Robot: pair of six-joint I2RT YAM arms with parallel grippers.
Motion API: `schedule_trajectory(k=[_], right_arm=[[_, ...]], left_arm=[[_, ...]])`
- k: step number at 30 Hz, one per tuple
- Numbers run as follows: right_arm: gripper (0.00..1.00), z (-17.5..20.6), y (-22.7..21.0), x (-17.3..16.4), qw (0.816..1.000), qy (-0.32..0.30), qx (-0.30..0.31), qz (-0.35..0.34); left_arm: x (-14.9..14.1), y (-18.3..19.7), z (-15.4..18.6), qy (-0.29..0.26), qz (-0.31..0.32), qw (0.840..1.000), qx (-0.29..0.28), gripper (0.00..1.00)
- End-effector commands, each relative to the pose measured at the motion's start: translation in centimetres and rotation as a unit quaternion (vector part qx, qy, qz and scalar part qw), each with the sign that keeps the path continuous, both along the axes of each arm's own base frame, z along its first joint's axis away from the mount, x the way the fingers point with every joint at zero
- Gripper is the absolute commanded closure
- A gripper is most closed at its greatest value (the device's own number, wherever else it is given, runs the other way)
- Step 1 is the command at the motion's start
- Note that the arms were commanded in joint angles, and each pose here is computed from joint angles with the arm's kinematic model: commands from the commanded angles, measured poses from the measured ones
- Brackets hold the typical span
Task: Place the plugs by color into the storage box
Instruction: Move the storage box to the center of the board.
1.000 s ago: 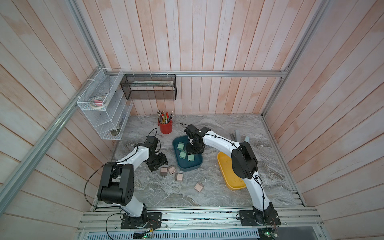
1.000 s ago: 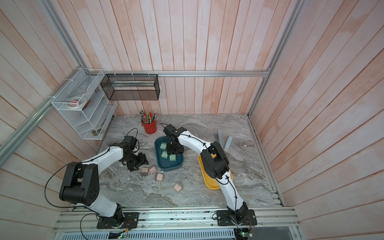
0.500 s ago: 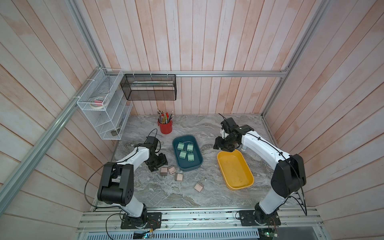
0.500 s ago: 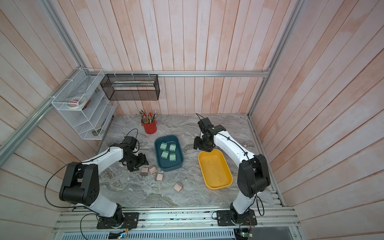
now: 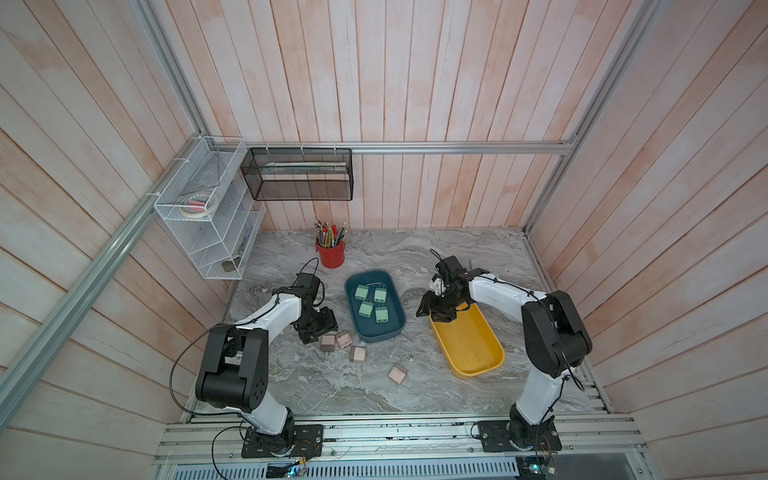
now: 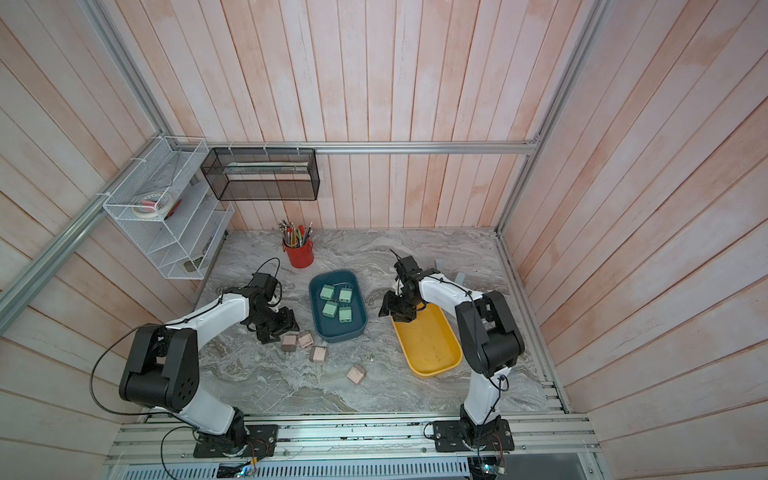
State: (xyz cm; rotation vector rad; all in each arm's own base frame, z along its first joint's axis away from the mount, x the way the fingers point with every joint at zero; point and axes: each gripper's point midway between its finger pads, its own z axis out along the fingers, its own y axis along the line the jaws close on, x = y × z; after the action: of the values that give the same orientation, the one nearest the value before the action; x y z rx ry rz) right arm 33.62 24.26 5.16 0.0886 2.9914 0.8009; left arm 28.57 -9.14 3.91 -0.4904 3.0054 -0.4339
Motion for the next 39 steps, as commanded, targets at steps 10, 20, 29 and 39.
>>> schedule_trajectory(k=[10,20,29,39], right_arm=[[0.45,4.0,4.3,7.6,0.996,-0.060,0.058,0.011],[0.43,4.9,-2.0,4.5,0.997,-0.056,0.042,-0.034],[0.42,6.4,-9.5,3.7,0.993,-0.078,-0.007,-0.084],[0.42,2.4,-12.6,3.9,0.995,-0.032,-0.015,-0.098]], left_arm=[[-0.1,-0.3,-1.5,0.014,-0.020,0.999,0.040,0.32],[-1.0,1.1,-2.6,0.026,-0.035,0.996,0.080,0.43],[-0.7,1.1,-2.8,0.034,-0.043,0.995,0.084,0.53],[-0.8,0.9,-1.5,0.026,-0.042,0.996,0.075,0.55]])
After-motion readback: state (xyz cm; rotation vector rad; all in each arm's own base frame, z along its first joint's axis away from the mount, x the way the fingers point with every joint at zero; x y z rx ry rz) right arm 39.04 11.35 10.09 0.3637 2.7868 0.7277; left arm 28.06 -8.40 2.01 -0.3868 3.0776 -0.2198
